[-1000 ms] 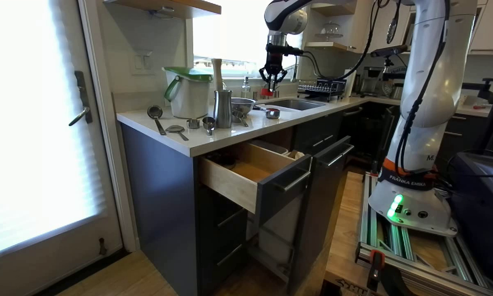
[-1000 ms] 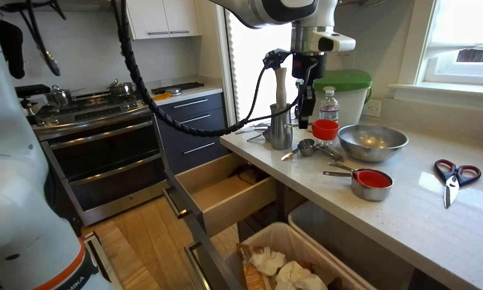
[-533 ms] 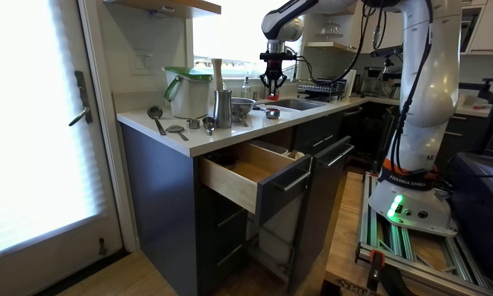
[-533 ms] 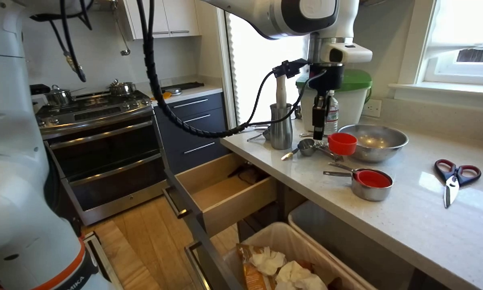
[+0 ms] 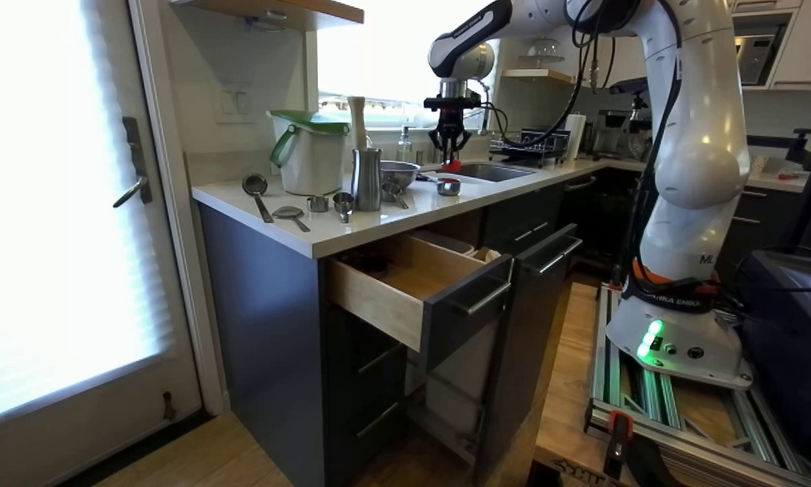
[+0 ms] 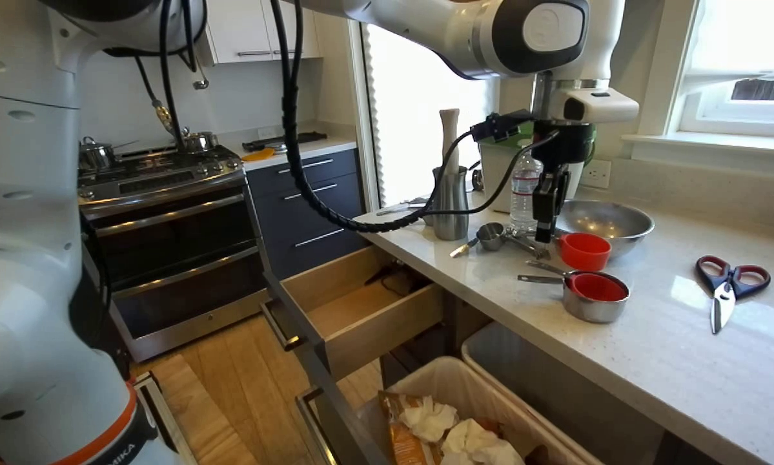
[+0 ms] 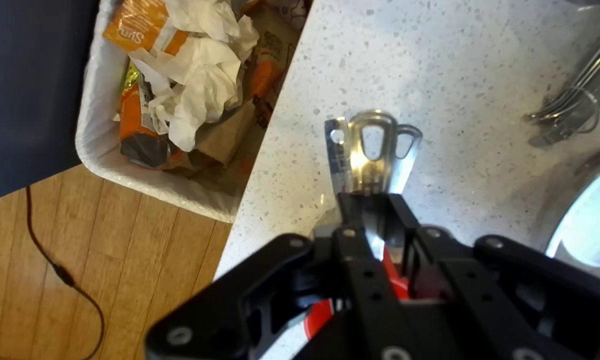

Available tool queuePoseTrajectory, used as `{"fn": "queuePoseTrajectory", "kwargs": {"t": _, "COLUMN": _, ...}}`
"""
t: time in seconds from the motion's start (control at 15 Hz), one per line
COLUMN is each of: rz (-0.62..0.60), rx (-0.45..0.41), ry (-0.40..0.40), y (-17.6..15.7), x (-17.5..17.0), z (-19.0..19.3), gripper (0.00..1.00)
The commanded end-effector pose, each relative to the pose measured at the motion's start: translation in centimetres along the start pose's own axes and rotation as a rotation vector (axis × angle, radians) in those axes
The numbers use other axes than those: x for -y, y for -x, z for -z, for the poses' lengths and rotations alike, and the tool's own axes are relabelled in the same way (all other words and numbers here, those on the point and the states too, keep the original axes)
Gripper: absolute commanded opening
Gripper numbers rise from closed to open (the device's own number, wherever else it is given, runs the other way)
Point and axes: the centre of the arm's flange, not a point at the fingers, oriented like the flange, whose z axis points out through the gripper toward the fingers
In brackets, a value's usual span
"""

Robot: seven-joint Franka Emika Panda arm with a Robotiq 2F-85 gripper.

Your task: Move the silver measuring cup on the left to the left then place the orange measuring cup on the left inside the orange measuring cup on the right

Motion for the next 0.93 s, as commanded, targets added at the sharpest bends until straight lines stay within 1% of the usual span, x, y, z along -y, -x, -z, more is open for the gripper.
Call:
{"fn": "queuePoseTrajectory", "kwargs": {"t": 0.0, "rz": -0.05, "rx": 0.023, "ry": -0.001, "y": -2.0, "x": 1.9, "z": -0.7, "gripper": 0.04}}
{"fn": "queuePoseTrajectory", "kwargs": {"t": 0.13, "rz": -0.075, "rx": 0.014, "ry": 0.005, "y": -2.6, "x": 2.3, "z": -1.4, "gripper": 0.04}}
{"fn": "queuePoseTrajectory", "kwargs": {"t": 0.6, "rz": -0.14, "rx": 0.024, "ry": 0.027, "y": -3.9, "x": 2.9, "z": -3.1, "gripper": 0.04}}
{"fn": "queuePoseTrajectory", "kwargs": {"t": 0.87, "rz": -0.162, "rx": 0.051, "ry": 0.055, "y": -4.2, "x": 2.7, "z": -3.9, "gripper": 0.04}}
